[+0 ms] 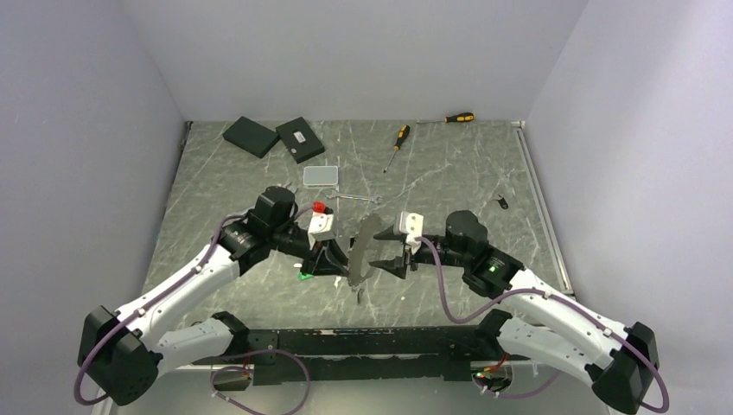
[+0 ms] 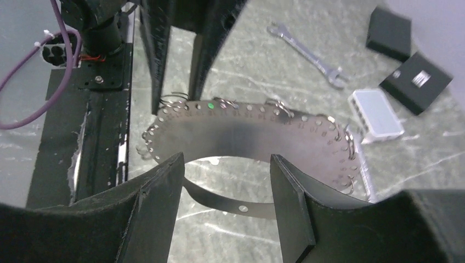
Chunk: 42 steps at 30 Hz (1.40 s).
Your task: Put the keys on the keyring
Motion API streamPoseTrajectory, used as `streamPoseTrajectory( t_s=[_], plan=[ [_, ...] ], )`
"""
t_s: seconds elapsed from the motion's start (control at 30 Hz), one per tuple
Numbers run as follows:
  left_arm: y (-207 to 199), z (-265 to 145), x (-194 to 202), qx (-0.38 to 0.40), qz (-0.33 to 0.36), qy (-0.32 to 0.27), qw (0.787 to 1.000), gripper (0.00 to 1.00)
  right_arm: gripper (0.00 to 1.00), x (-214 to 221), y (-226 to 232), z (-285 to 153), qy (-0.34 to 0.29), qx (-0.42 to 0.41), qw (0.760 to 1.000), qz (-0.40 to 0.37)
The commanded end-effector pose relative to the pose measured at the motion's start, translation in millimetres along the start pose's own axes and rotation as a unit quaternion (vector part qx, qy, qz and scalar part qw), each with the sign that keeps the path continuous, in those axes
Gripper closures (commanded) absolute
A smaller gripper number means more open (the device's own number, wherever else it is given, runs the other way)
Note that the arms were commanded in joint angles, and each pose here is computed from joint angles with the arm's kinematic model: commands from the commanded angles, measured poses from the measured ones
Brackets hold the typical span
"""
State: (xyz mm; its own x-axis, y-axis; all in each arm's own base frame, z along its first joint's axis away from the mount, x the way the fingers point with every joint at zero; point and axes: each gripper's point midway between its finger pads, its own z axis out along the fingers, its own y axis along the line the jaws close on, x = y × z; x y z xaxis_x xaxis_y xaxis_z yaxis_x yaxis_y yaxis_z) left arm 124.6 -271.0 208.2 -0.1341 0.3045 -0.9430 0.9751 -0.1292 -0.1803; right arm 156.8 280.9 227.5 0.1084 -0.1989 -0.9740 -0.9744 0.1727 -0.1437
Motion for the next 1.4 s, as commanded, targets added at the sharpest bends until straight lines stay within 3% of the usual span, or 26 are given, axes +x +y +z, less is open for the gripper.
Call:
streamPoseTrajectory(
  t_s=[0.0, 0.17, 0.3, 0.57, 1.2, 1.37],
  plan=[
    [6, -6, -24, 0.004, 0.014, -0.025, 1.000, 1.00, 0.38, -49, 5, -2, -0.086, -0.026, 0.989, -0.120],
    [-4, -6, -23, 0.046, 0.001, -0.027, 0.999, 1.00, 0.42, -45, 34, 2, -0.096, -0.082, 0.970, -0.210],
    [-19, -6, -27, 0.102, -0.012, -0.036, 0.994, 1.00, 0.47, -46, 47, 11, -0.084, -0.121, 0.960, -0.236],
    [-37, -8, -30, 0.160, -0.022, -0.052, 0.986, 1.00, 0.64, -37, 55, 29, -0.052, -0.147, 0.951, -0.268],
    [-40, -5, -26, 0.176, -0.045, -0.047, 0.982, 1.00, 0.67, -47, 64, 42, -0.059, -0.167, 0.940, -0.291],
    [-41, -4, -25, 0.178, -0.046, -0.045, 0.982, 1.00, 0.72, -48, 65, 44, -0.059, -0.172, 0.938, -0.296]
  ],
)
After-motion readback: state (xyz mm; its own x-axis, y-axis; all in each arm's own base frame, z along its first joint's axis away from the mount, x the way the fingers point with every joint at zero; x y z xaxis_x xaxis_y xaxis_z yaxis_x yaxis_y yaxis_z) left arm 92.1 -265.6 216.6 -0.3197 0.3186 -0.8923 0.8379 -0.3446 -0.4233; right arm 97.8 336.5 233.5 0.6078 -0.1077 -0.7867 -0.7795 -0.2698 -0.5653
